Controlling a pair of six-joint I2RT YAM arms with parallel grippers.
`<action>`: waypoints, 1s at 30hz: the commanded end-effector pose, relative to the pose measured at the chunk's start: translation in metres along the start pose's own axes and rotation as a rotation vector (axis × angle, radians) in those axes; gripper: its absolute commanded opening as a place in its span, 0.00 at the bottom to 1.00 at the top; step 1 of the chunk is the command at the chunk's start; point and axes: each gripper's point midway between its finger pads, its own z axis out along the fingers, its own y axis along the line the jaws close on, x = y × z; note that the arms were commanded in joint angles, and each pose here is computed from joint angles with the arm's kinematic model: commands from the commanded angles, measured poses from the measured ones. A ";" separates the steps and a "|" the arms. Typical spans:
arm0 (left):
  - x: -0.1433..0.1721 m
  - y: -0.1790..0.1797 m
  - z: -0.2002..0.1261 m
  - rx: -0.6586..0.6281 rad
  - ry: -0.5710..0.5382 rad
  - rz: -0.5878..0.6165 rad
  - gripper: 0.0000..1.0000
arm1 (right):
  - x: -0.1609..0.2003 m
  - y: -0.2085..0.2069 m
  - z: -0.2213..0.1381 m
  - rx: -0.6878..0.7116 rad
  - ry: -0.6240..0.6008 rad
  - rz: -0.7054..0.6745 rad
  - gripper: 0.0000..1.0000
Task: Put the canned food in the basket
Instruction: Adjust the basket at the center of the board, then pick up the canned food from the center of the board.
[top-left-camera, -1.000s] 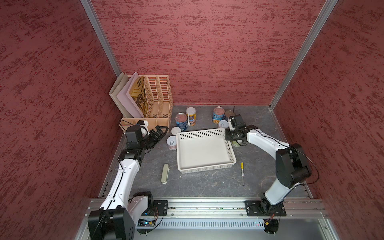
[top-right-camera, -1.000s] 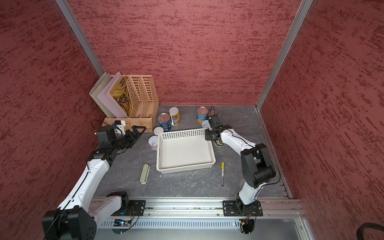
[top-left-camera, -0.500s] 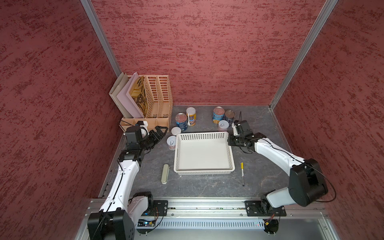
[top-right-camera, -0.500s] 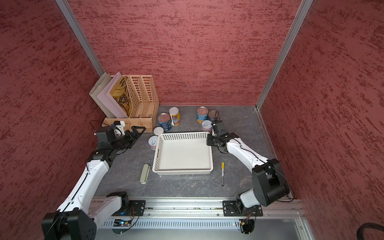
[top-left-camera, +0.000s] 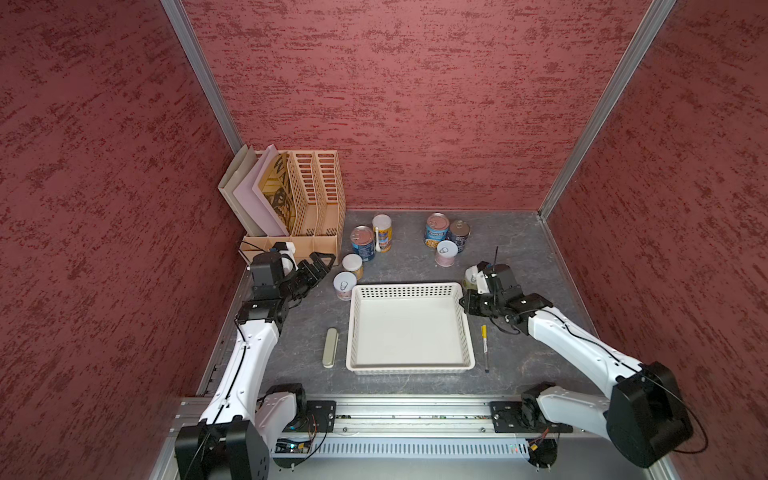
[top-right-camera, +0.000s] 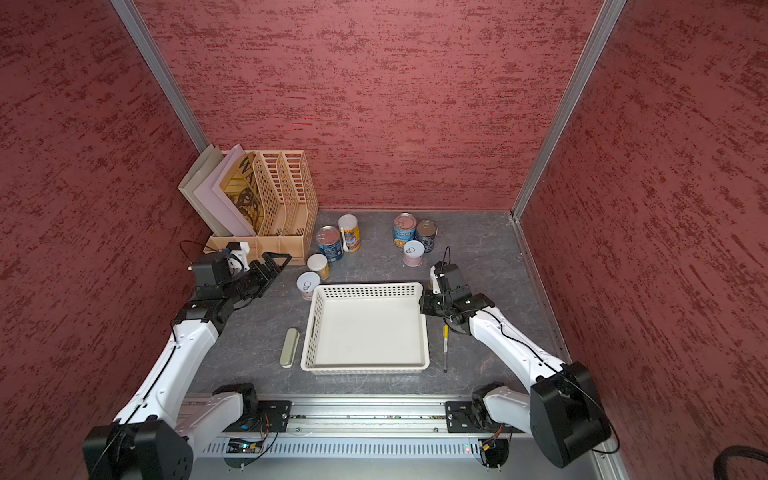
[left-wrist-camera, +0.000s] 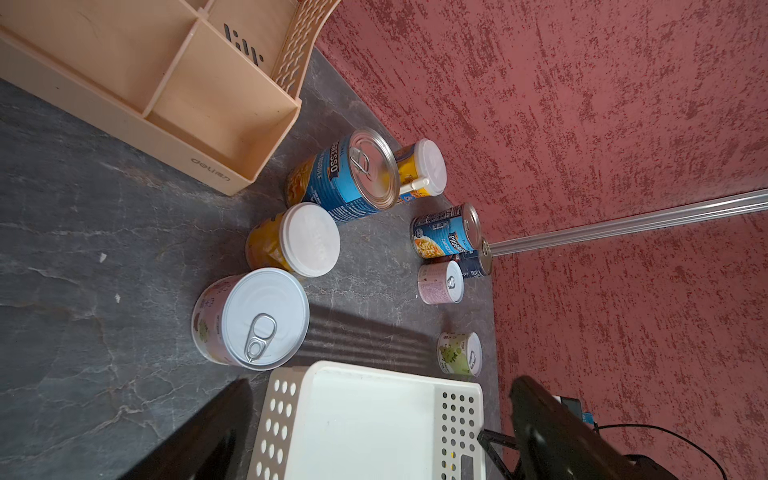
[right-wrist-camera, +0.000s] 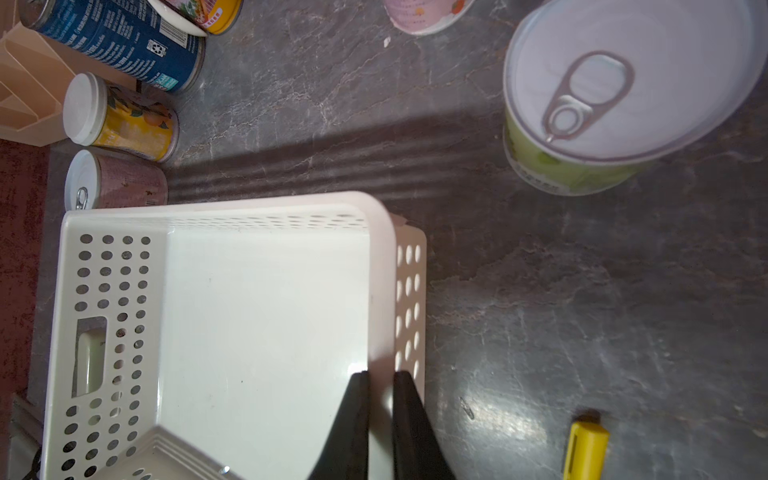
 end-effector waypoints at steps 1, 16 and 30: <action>-0.008 -0.009 -0.007 0.009 -0.032 0.032 1.00 | 0.001 0.009 -0.004 -0.038 -0.015 -0.021 0.00; -0.009 -0.010 -0.009 0.013 -0.035 0.034 1.00 | -0.018 0.001 -0.016 0.031 -0.100 -0.028 0.75; -0.008 -0.006 -0.006 0.005 -0.035 0.031 1.00 | -0.175 0.019 -0.041 0.278 -0.440 -0.036 0.98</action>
